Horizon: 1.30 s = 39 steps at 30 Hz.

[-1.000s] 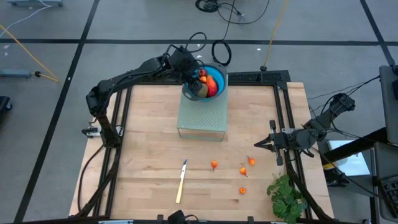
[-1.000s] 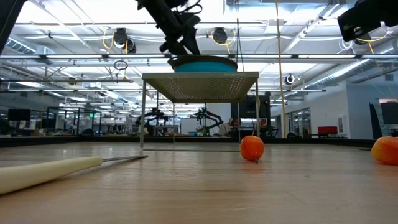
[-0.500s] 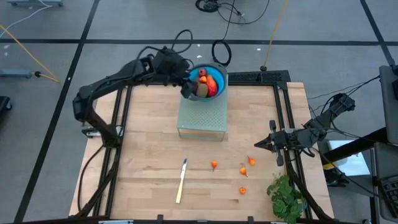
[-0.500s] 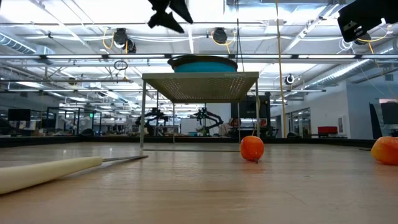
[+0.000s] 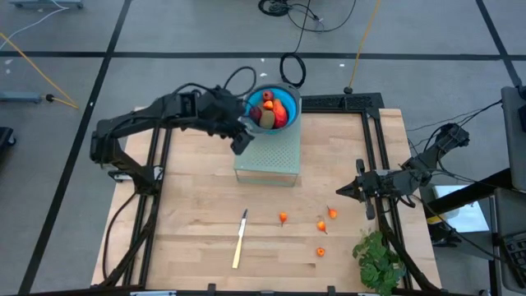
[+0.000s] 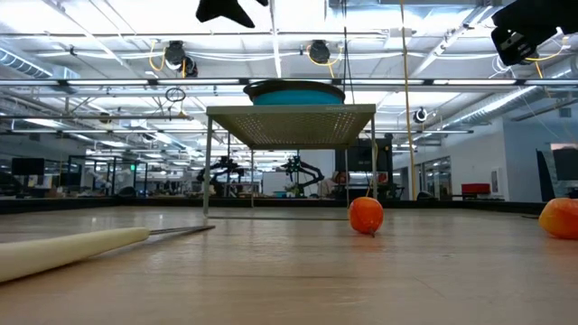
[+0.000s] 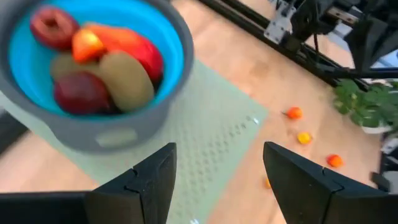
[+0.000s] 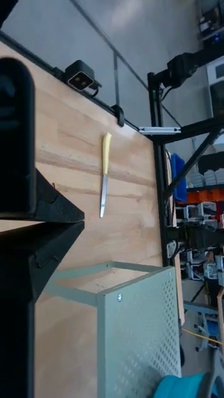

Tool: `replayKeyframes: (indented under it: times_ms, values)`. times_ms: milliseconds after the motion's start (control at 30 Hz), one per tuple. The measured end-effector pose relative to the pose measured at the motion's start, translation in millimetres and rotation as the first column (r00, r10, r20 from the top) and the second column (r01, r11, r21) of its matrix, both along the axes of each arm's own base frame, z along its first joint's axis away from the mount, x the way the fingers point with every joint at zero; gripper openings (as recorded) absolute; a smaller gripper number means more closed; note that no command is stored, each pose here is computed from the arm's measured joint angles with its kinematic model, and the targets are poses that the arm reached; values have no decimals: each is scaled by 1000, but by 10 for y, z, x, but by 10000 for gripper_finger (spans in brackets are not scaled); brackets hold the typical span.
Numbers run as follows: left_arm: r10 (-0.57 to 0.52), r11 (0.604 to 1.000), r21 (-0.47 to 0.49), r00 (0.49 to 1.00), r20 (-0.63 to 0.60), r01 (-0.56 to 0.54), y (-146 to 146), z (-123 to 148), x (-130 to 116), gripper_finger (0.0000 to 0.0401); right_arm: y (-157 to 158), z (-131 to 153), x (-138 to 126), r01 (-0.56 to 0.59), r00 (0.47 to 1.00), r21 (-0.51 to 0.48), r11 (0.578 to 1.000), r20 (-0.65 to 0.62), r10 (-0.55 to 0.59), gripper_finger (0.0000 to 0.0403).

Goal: Pick & Place Fruit
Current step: Put the peach into the blue strainer bowl on the shelf

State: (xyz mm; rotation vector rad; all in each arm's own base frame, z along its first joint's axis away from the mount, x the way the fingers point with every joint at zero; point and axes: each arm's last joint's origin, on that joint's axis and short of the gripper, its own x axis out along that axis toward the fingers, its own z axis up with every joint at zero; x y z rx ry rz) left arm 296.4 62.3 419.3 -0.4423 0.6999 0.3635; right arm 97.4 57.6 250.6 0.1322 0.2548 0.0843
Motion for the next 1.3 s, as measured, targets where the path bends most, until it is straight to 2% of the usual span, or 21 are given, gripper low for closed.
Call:
replayKeyframes:
  times_ms: [167,400,533,800,1000,1100,1300]
  values:
    - [-4,998,-58,1000,-19,2,-180,-20,10,241,20,-4,-4,-68,998,11,998,-13,68,0]
    - [-100,994,-38,995,-20,99,-426,-19,38,241,64,-21,4,-173,984,36,984,-42,174,0]
    - [-133,991,10,991,0,133,-566,-43,85,241,97,-50,35,-194,978,37,980,-71,197,0]
    - [-179,984,3,984,-22,180,-779,-351,192,241,193,-174,155,-174,968,34,984,-178,178,0]
    - [-216,976,13,974,63,215,-870,-589,243,241,265,-285,243,-146,952,53,988,-265,155,0]
    - [-226,974,16,970,85,225,-898,-702,162,241,307,-340,276,-162,932,84,983,-314,181,0]
    - [-237,971,15,959,153,238,-928,-879,-96,241,359,-447,341,-112,910,111,988,-388,147,0]
